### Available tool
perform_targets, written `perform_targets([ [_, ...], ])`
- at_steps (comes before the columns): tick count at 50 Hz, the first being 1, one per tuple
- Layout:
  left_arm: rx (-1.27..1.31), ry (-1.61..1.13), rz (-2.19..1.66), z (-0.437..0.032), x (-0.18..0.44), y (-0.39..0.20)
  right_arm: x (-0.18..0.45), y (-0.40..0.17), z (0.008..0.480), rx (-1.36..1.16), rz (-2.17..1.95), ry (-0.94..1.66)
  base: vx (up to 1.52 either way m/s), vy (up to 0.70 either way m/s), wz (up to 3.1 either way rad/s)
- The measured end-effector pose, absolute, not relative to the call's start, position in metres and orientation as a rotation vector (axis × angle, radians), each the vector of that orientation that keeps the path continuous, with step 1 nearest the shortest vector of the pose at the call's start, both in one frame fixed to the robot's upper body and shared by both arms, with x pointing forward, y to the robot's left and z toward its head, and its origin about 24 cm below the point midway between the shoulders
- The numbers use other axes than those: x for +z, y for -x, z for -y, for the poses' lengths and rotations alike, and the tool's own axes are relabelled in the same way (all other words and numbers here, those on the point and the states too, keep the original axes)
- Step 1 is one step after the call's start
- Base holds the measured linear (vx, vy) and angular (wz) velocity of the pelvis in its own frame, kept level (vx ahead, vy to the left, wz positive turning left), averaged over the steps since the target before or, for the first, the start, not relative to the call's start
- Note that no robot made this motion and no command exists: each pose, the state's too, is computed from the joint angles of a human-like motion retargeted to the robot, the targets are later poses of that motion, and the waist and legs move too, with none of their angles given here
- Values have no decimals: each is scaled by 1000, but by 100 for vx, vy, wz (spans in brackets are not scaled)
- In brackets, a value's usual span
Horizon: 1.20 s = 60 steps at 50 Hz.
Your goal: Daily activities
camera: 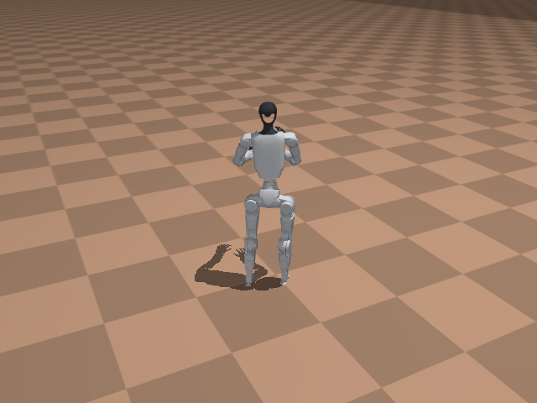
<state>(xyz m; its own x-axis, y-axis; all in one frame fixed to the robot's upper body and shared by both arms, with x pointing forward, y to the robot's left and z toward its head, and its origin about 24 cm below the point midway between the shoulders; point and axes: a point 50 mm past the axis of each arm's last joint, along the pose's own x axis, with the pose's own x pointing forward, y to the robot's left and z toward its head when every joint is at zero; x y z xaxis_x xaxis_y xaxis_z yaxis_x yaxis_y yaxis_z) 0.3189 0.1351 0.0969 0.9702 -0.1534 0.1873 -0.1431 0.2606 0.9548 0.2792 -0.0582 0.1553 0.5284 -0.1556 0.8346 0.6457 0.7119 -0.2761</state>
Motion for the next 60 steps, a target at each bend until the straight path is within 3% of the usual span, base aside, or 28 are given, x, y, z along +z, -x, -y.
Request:
perform_targets([
  [7, -121, -1286, 107, -140, 45, -312, 76, -294, 79, -424, 508, 779, 3, 0, -2],
  [13, -330, -1418, -216, -160, -44, -274, -22, -278, 111, -281, 75, 1072, 8, 2, -8],
  [16, -455, -1507, -453, -180, -95, -230, -63, -255, 133, -211, -128, 1223, 8, 2, -12],
  [21, -709, -1512, -898, -201, -161, -107, -117, -188, 171, -119, -460, 1395, 4, 0, -12],
  [27, -926, -1275, -1276, -203, -175, 16, -139, -131, 200, -147, -702, 1406, 3, -1, -10],
  [32, -978, -1077, -1367, -194, -169, 61, -142, -111, 207, -250, -787, 1331, 0, 0, 0],
  [38, -859, -1054, -1203, -191, -163, 28, -141, -113, 199, -363, -808, 1224, 0, 0, 0],
  [43, -612, -1175, -841, -202, -136, -62, -139, -122, 186, -383, -781, 1157, 0, 0, 0],
  [50, -295, -1305, -234, -206, -40, -182, -140, -127, 177, -291, -734, 1130, 0, 0, 0],
  [60, -162, -1400, 170, -202, 52, -230, -139, -130, 178, -246, -725, 1094, 0, 0, 0],
])
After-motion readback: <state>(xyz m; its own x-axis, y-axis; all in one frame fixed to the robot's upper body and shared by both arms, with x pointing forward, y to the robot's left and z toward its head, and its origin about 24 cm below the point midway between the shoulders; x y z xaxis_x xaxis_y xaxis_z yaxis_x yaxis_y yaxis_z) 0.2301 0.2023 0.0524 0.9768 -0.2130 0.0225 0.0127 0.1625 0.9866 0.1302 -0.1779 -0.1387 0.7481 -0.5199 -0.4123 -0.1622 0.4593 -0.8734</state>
